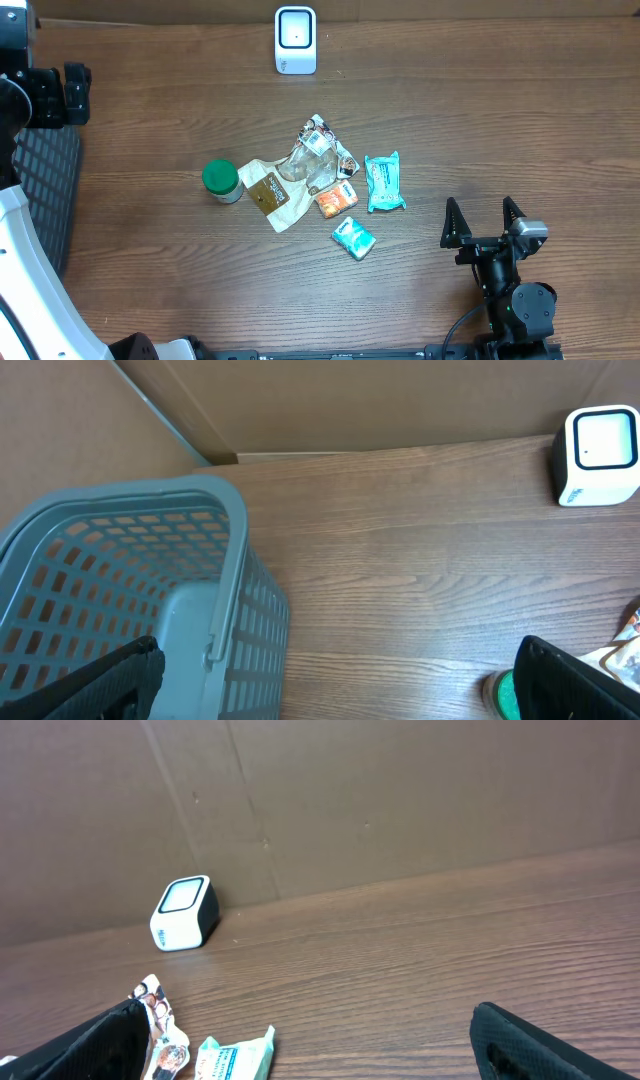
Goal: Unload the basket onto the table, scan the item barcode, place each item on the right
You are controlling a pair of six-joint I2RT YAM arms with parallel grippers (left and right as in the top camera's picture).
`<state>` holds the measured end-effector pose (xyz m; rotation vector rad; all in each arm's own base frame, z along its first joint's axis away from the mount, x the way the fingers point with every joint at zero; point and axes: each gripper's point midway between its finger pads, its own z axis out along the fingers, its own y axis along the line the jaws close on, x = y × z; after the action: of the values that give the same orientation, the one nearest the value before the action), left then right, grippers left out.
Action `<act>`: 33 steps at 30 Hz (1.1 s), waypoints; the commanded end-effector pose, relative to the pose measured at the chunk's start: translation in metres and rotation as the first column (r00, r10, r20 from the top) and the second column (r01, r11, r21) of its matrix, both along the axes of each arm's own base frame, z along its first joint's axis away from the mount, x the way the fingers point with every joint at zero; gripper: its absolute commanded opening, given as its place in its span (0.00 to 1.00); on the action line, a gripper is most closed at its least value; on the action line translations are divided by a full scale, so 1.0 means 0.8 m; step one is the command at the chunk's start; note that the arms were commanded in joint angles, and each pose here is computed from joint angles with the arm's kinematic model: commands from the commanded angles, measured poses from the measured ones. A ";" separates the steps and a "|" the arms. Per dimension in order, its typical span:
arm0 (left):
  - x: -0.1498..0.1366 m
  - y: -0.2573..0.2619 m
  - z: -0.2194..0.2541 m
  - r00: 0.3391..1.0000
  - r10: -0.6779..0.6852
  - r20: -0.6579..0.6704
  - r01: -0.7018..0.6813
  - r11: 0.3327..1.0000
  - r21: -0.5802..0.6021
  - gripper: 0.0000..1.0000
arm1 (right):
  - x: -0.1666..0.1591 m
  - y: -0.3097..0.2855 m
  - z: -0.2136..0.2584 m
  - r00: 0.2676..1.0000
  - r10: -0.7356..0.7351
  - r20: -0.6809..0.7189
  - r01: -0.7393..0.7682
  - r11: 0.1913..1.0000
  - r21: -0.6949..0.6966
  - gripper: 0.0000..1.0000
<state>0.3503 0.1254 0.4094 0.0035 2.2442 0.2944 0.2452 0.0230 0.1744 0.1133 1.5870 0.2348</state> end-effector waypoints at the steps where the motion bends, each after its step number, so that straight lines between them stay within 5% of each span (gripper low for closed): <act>1: -0.003 0.001 0.004 1.000 -0.004 0.005 0.004 1.000 0.014 0.99 | 0.000 0.000 -0.004 1.000 -0.005 0.000 0.005 1.000 -0.004 1.00; 11: -0.003 0.001 0.004 1.000 -0.004 0.005 0.004 1.000 0.014 0.99 | 0.000 0.003 -0.004 1.000 0.010 -0.002 -0.010 1.000 -0.002 1.00; 24: -0.003 0.001 0.004 1.000 -0.004 0.005 0.004 1.000 0.014 1.00 | -0.021 0.079 0.003 0.929 0.369 -0.030 -0.357 0.914 0.193 1.00; 33: -0.003 0.001 0.004 1.000 -0.004 0.005 0.004 1.000 0.014 1.00 | -0.035 0.097 0.058 0.873 0.459 -0.162 -0.424 0.881 0.212 1.00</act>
<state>0.3502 0.1254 0.4093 0.0035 2.2449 0.2941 0.2237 0.0908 0.1840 -0.0228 1.7921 0.7094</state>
